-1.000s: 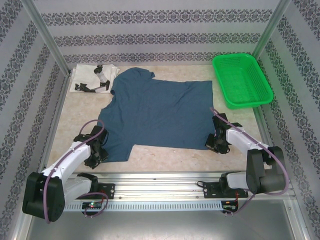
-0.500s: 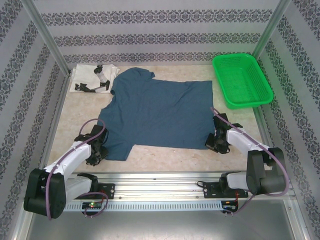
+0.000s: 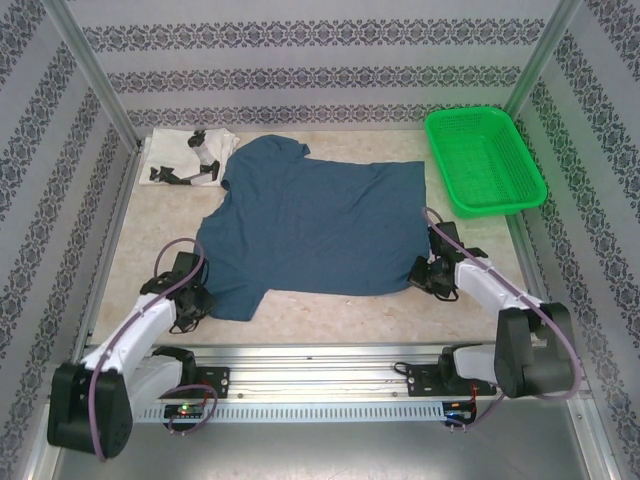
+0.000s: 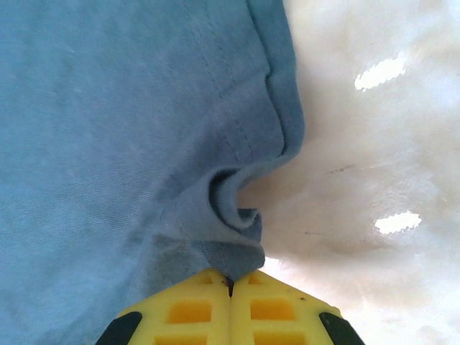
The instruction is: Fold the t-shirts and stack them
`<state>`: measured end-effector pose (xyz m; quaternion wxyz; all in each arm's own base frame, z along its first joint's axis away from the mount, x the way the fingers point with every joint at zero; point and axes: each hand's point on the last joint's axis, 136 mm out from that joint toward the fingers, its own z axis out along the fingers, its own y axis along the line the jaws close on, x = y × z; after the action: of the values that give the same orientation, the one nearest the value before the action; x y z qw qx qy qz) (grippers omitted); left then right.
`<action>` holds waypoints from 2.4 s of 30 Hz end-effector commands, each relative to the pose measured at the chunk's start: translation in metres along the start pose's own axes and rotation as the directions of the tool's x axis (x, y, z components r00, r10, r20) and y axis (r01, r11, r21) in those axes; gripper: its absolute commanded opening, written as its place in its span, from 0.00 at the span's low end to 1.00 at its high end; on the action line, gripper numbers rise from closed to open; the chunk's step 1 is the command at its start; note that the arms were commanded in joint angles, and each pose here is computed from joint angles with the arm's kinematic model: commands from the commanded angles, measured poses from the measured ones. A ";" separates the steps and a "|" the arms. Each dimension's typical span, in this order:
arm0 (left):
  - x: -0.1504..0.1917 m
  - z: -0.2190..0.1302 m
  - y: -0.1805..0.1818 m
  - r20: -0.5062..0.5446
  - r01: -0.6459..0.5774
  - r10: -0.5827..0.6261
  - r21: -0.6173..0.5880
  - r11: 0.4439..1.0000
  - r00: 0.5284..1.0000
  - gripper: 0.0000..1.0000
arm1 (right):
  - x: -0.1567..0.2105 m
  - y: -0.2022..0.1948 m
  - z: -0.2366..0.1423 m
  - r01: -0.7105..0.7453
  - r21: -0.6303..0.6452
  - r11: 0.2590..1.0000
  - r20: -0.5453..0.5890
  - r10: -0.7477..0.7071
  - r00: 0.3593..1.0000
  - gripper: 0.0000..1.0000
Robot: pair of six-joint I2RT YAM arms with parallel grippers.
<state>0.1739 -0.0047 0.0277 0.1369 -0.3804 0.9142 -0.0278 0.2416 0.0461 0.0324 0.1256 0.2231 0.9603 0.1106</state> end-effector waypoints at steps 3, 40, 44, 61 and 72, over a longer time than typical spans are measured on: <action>-0.001 -0.033 -0.011 0.053 0.051 -0.060 0.169 0.984 0.997 0.00 | -0.001 0.007 -0.034 -0.001 -0.050 0.999 0.061 0.004 0.998 0.00; -0.120 -0.120 -0.142 0.335 -0.229 0.111 0.339 0.913 0.936 0.00 | -0.065 -0.026 -0.095 -0.096 0.098 0.991 0.314 0.061 0.947 0.00; -0.135 -0.110 -0.164 0.341 -0.286 0.171 0.321 0.903 0.924 0.00 | -0.080 -0.029 -0.091 -0.075 0.143 0.987 0.326 0.025 0.945 0.00; -0.159 -0.086 -0.214 0.328 -0.397 0.292 0.322 0.860 0.898 0.00 | -0.119 -0.018 -0.054 0.012 0.179 0.984 0.234 -0.055 0.971 0.00; -0.167 -0.065 -0.228 0.297 -0.394 0.305 0.314 0.864 0.905 0.00 | -0.139 -0.015 -0.041 0.040 0.213 0.976 0.219 -0.088 0.972 0.00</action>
<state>0.4105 -0.0546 0.1518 0.2922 -0.1860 0.9298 -0.1244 0.3318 -0.0276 0.0897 0.2046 0.2200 0.9538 -0.0013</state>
